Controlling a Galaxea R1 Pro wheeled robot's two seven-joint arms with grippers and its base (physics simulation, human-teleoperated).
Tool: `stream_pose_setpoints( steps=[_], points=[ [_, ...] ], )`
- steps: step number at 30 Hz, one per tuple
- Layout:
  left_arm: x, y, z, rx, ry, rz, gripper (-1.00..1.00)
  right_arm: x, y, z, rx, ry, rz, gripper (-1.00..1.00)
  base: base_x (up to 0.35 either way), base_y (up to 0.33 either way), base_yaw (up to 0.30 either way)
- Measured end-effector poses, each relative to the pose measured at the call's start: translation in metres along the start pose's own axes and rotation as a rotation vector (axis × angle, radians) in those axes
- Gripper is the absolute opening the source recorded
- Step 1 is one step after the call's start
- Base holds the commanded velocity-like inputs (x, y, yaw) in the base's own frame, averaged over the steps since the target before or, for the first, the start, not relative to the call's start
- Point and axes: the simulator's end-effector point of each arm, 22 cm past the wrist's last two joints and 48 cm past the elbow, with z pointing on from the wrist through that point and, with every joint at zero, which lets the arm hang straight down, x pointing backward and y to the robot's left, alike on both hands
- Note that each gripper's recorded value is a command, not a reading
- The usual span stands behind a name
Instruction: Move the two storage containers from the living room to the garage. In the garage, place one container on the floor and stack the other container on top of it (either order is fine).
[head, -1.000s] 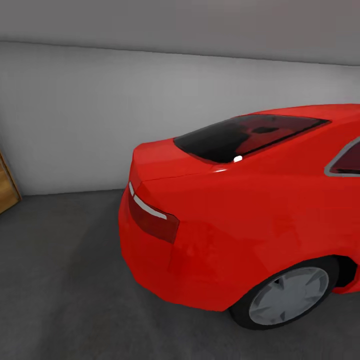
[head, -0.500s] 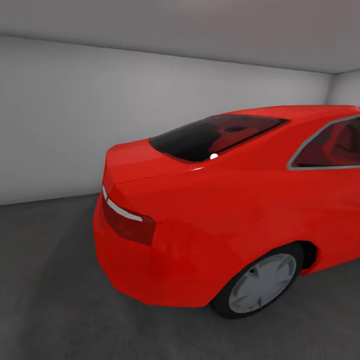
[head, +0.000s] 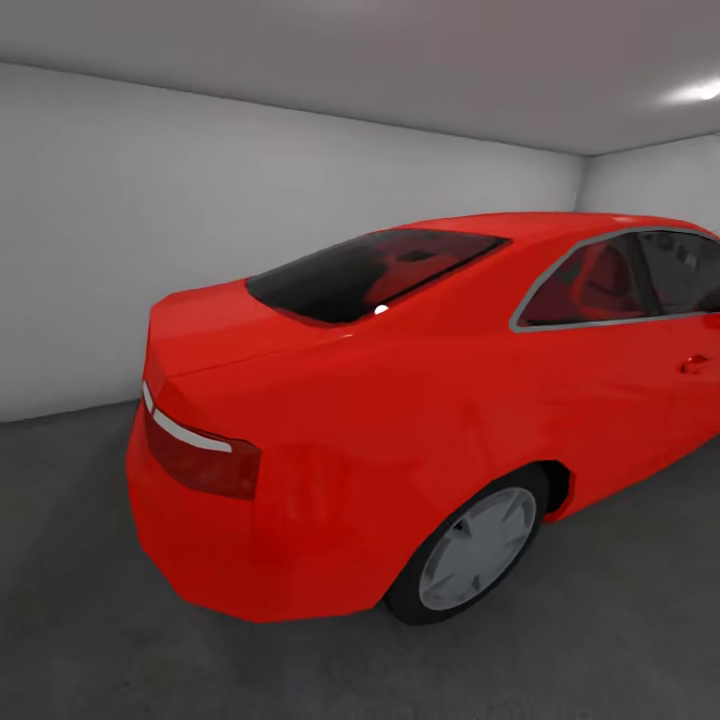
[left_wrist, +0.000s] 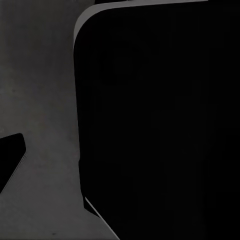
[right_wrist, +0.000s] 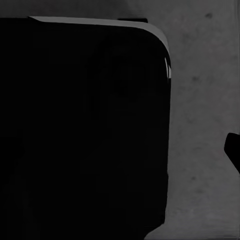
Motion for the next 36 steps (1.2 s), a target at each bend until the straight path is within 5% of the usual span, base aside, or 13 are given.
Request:
stream_pose_setpoints(
  steps=[36],
  points=[
    [0.0001,0.0000,0.0000,0.000,0.000,0.000,1.00,0.0004,-0.0006,0.0000,0.002,0.002,-0.001,1.00,0.000,0.000,-0.300]
  ],
)
